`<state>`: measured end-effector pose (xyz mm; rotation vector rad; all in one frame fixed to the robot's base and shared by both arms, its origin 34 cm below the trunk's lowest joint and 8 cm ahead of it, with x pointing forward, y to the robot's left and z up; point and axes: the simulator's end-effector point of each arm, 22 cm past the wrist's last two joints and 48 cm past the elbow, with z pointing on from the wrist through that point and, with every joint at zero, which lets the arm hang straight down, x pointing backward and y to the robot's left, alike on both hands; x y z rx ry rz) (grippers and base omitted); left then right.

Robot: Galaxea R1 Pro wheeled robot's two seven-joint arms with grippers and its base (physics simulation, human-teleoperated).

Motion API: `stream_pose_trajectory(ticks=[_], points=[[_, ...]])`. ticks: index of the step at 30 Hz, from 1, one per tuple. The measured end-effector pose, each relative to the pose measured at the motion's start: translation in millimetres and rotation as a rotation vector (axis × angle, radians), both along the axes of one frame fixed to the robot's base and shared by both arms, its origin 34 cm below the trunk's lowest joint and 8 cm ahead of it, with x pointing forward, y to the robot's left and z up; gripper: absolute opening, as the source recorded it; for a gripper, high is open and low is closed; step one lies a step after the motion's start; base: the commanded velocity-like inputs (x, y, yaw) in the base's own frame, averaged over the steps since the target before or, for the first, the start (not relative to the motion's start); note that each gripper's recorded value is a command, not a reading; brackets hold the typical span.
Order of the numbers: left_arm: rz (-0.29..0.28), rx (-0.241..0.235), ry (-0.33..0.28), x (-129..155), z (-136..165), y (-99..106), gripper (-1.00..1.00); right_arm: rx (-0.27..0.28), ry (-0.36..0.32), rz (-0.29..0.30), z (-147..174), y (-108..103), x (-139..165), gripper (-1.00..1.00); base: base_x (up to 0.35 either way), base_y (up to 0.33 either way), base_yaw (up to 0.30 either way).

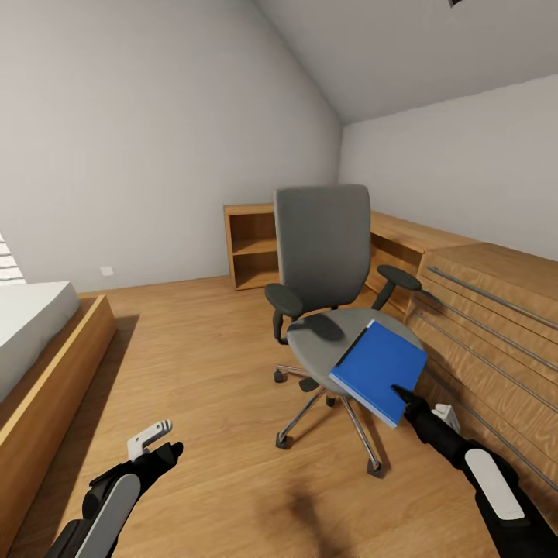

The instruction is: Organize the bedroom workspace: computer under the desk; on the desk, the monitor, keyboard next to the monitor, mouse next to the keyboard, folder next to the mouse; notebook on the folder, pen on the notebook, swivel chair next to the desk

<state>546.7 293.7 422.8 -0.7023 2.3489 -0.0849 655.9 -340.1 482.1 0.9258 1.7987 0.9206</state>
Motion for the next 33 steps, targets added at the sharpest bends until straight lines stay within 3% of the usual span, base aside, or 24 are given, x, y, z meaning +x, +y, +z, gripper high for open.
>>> stream_pose_trajectory(ticks=[12,23,24,33], points=[[0.0,0.0,0.0,0,0,0,1.0,0.015,-0.036,0.11,7,37,0,1.0,0.0,0.0,0.0],[-0.002,-0.001,0.0,0,0,-1,1.0,0.02,-0.055,0.125,12,42,0,1.0,0.0,0.0,0.0],[-0.002,-0.001,0.0,0,0,-1,1.0,0.02,-0.057,0.127,12,42,0,-1.0,0.0,0.0,0.0],[-0.002,-0.001,-0.001,0,0,-1,1.0,0.015,-0.06,0.162,12,55,-1,-1.0,0.0,0.0,0.0]])
